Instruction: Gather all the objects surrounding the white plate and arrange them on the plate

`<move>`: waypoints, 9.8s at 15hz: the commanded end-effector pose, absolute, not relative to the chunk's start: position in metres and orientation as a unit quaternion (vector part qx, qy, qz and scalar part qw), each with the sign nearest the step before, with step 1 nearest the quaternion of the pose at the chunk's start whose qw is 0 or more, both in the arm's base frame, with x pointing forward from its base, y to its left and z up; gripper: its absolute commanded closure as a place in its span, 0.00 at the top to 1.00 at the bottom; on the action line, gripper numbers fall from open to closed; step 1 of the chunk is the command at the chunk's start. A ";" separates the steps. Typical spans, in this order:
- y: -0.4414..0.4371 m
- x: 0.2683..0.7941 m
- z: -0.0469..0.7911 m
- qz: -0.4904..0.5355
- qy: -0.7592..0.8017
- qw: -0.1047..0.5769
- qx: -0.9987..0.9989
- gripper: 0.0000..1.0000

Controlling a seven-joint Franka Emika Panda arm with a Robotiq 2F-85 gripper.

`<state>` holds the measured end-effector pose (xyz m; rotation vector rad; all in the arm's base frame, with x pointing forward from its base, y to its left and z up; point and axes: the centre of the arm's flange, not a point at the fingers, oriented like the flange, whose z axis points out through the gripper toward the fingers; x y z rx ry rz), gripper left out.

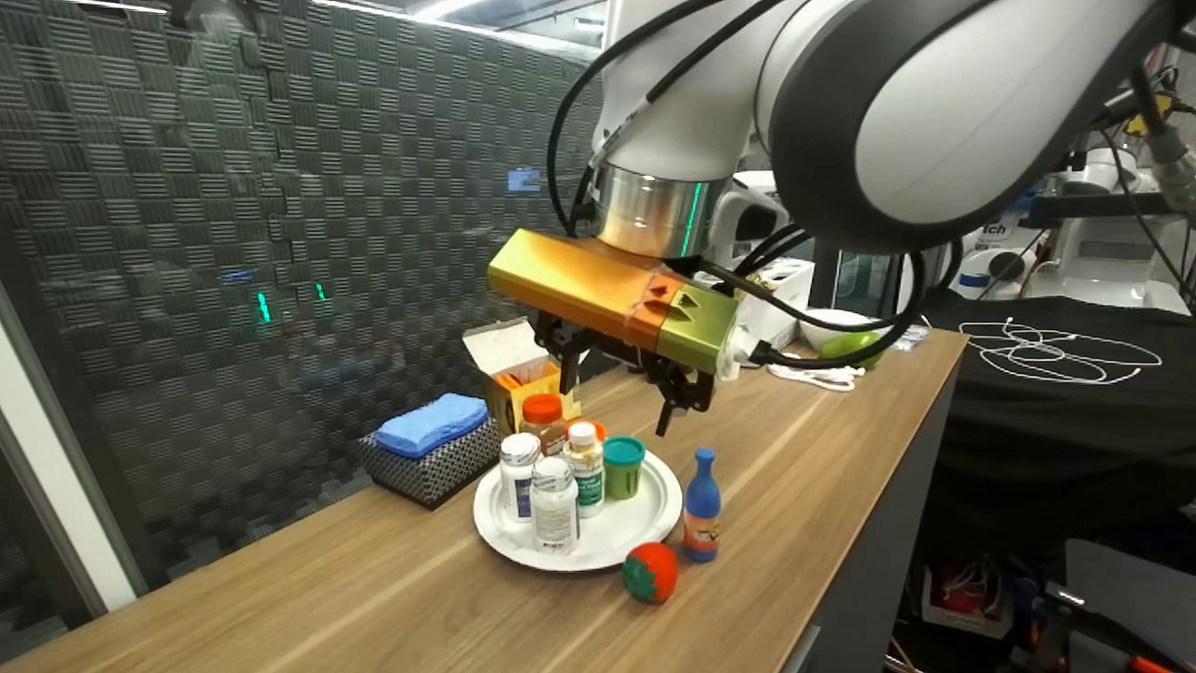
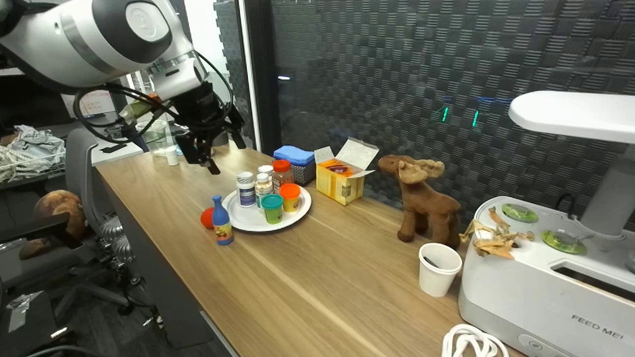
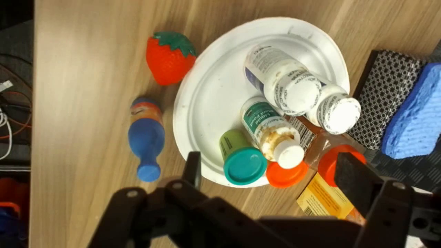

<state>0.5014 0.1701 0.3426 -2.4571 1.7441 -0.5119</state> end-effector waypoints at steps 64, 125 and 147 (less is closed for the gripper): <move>0.168 0.533 0.273 -0.091 0.480 0.035 -0.872 0.73; 0.125 0.488 0.376 -0.035 0.538 -0.034 -0.842 0.05; 0.116 0.559 0.320 -0.045 0.510 0.014 -0.859 0.05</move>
